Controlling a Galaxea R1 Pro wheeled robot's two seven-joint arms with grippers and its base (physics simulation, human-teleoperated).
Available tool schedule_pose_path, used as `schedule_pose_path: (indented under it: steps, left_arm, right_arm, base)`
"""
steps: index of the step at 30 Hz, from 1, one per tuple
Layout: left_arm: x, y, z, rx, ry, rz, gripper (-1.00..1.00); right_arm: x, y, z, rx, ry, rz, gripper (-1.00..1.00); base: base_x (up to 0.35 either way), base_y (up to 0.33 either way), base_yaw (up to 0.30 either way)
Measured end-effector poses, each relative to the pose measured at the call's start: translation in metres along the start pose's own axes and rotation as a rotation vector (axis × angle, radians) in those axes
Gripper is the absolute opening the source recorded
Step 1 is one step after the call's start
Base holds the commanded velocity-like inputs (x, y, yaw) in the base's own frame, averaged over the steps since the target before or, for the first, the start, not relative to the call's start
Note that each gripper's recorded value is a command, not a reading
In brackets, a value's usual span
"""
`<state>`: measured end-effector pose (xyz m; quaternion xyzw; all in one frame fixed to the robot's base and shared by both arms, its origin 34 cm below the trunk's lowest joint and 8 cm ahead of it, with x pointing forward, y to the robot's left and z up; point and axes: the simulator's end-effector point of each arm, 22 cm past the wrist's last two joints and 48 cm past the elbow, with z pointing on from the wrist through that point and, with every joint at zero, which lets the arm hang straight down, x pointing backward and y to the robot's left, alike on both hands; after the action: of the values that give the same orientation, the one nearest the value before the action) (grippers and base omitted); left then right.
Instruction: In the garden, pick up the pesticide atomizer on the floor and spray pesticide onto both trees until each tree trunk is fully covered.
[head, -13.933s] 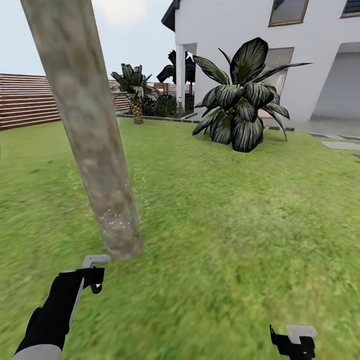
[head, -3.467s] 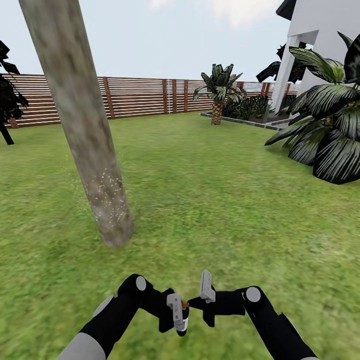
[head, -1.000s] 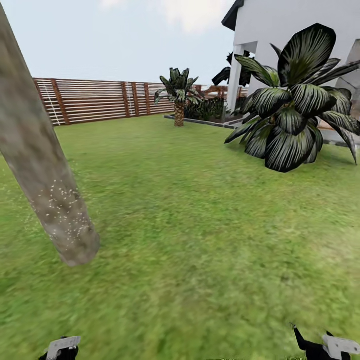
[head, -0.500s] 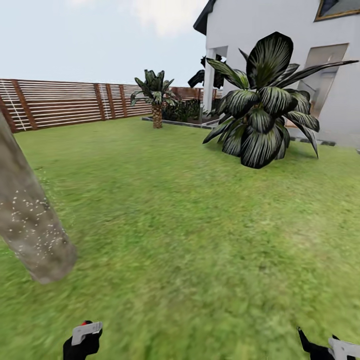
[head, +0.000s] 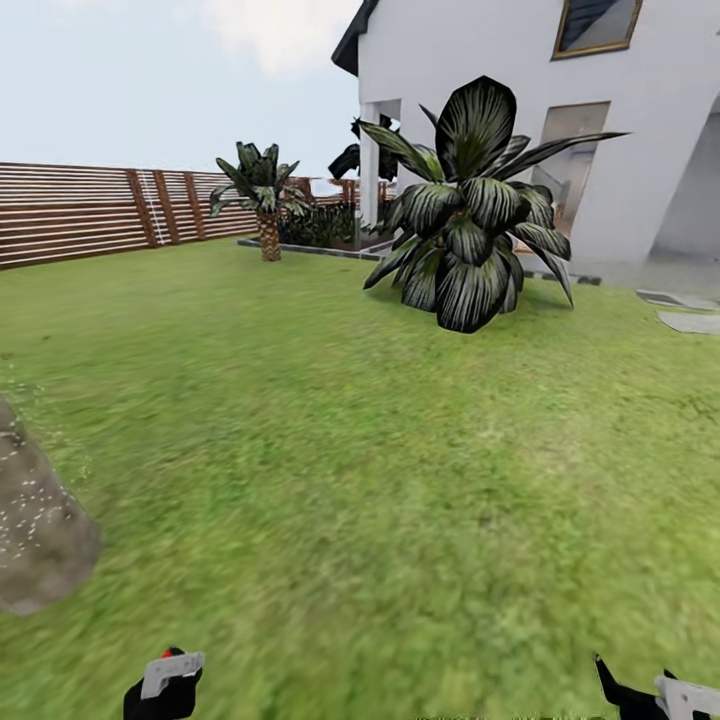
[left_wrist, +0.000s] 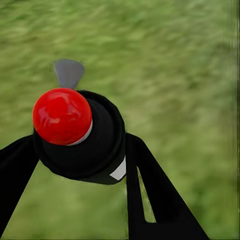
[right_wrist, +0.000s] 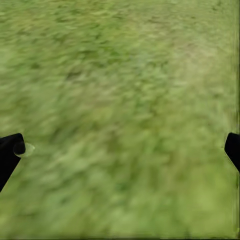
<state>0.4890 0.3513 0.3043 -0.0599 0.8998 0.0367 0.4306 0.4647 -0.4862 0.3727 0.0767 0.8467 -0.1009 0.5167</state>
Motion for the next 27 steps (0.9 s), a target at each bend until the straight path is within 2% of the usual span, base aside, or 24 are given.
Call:
schedule_pose_path:
  steps: [11,22,27]
  left_arm:
    - [-0.001,0.004,-0.001,-0.009,-0.005,-0.004,-1.0]
    - [-0.001,0.002,-0.001,-0.004,-0.003,-0.001,-1.0]
    - [-0.001,0.003,-0.001,-0.005,-0.002,-0.002,-1.0]
  right_arm:
    - [-0.002,0.0,0.0,0.0,-0.005,0.002,1.0]
    - [-0.001,0.001,0.0,-0.001,-0.001,0.003,1.0]
    - [0.009,0.007,-0.001,-0.011,0.018,0.02,1.0]
  base:
    - [-0.01,0.001,-0.285]
    - [-0.301,0.158,-0.3]
    - [-0.23,0.246,-0.3]
